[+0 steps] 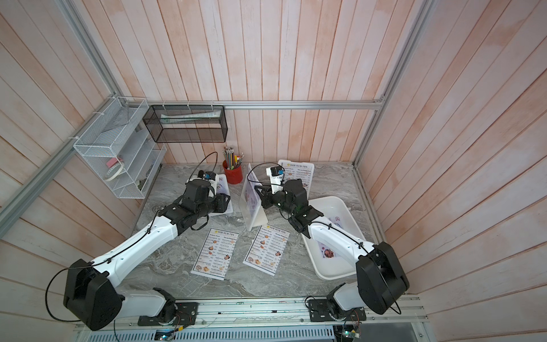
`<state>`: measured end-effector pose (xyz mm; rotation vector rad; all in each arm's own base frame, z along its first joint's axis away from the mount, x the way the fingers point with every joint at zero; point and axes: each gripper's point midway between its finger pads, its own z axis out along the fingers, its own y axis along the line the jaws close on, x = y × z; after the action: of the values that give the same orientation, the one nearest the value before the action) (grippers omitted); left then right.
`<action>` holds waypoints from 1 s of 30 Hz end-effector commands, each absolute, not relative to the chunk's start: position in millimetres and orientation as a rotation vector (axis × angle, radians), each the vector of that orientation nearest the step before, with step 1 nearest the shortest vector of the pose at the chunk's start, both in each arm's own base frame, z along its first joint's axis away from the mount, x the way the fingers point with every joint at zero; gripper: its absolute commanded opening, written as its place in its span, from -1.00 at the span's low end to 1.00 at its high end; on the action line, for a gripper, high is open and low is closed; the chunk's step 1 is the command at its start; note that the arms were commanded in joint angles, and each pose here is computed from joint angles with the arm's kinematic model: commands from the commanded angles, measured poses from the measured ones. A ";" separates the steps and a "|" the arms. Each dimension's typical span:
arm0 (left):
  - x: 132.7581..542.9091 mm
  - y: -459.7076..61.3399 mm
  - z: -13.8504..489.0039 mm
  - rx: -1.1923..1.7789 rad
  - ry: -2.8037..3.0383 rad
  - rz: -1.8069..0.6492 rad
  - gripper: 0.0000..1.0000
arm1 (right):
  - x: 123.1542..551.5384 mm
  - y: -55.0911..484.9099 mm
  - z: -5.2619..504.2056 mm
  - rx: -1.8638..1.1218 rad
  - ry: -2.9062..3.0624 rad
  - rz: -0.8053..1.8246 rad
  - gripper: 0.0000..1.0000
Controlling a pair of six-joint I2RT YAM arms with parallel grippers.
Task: Replace the menus in the menu holders
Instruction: Insert the menu into the menu holder.
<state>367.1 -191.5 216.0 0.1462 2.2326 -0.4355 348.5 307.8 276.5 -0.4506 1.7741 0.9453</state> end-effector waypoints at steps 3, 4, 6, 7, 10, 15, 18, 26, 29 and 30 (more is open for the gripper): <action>367.4 -189.2 224.2 0.138 2.197 -0.445 -0.13 | 342.0 307.7 267.6 -0.435 1.816 0.936 -0.62; 367.2 -189.7 224.5 0.137 2.195 -0.449 -0.13 | 341.4 306.1 267.3 -0.435 1.822 0.925 -0.58; 367.8 -190.3 226.0 0.137 2.190 -0.453 -0.12 | 342.6 301.4 272.4 -0.435 1.825 0.891 -0.47; 368.5 -190.9 227.7 0.136 2.186 -0.457 -0.12 | 343.4 299.5 275.4 -0.438 1.827 0.869 -0.44; 370.3 -196.0 231.4 0.141 2.180 -0.482 -0.11 | 348.2 292.6 289.2 -0.446 1.822 0.823 -0.39; 371.8 -202.4 234.5 0.144 2.176 -0.500 0.00 | 362.5 278.1 307.6 -0.416 1.820 0.753 -0.34; 371.5 -203.1 233.2 0.137 2.185 -0.495 0.05 | 376.5 268.4 310.8 -0.350 1.844 0.695 -0.42; 362.0 -196.5 222.2 0.085 2.245 -0.463 0.06 | 420.5 267.3 289.3 -0.244 2.072 0.503 -0.79; 355.9 -193.0 219.1 0.076 2.261 -0.454 0.06 | 428.7 276.0 280.2 -0.259 2.142 0.425 -0.82; 354.1 -191.6 218.4 0.076 2.264 -0.450 0.06 | 430.7 278.9 278.2 -0.264 2.157 0.408 -0.83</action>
<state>359.5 -197.0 212.2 0.1015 2.2637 -0.4630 436.4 285.1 312.0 -0.2555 2.0022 0.5391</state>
